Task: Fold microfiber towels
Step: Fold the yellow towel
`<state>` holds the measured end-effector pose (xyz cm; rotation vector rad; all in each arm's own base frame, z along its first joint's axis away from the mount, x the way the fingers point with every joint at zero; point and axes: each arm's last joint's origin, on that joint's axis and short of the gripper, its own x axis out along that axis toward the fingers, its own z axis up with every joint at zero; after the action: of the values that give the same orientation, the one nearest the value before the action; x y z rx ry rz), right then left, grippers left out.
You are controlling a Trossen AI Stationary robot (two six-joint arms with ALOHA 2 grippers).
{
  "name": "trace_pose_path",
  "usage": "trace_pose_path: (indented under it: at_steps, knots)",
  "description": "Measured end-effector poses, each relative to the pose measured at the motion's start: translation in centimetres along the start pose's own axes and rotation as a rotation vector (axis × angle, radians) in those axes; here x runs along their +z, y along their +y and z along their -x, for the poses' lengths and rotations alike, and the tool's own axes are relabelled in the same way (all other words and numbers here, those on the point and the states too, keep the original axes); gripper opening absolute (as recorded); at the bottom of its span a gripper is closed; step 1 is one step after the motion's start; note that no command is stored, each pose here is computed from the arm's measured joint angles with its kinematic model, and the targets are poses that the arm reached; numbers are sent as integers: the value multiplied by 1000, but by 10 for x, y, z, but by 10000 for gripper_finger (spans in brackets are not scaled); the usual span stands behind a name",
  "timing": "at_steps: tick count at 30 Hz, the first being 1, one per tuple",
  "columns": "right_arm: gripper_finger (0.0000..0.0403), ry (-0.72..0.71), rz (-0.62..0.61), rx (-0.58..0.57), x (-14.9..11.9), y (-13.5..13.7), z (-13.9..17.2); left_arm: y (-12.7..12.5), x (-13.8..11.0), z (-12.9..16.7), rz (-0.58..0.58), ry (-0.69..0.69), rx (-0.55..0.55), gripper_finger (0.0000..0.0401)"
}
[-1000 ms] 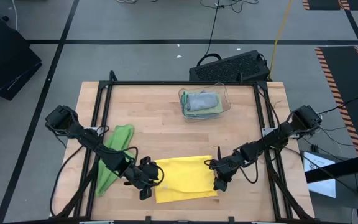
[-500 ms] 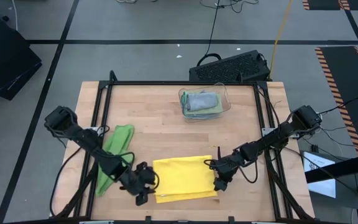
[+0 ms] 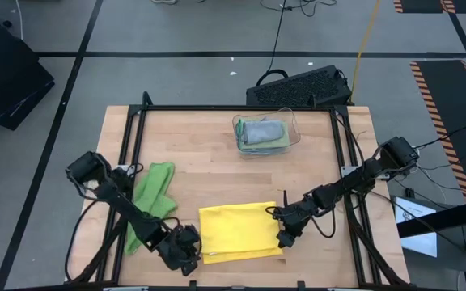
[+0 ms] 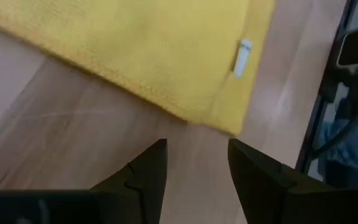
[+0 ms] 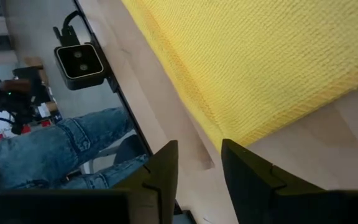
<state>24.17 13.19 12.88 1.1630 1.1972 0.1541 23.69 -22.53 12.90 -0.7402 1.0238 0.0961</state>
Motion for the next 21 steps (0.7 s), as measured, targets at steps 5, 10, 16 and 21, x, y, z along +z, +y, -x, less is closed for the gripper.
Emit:
trace_pose_path:
  at_steps: [5, 10, 16, 21]
  knots:
    - [114, 0, 10, -3, 0, 0, 0, -2, -6, 1, -54, -98, 18, 170]
    - [114, 0, 19, -11, -1, -1, 0, -2, -7, -6, -109, -103, 5, 170]
    - [114, -24, 33, -21, -5, 0, -2, -6, -6, -17, -108, -89, -67, 169]
    - [114, -20, 44, -25, -9, 1, -4, -6, -5, -16, -112, -106, -62, 143]
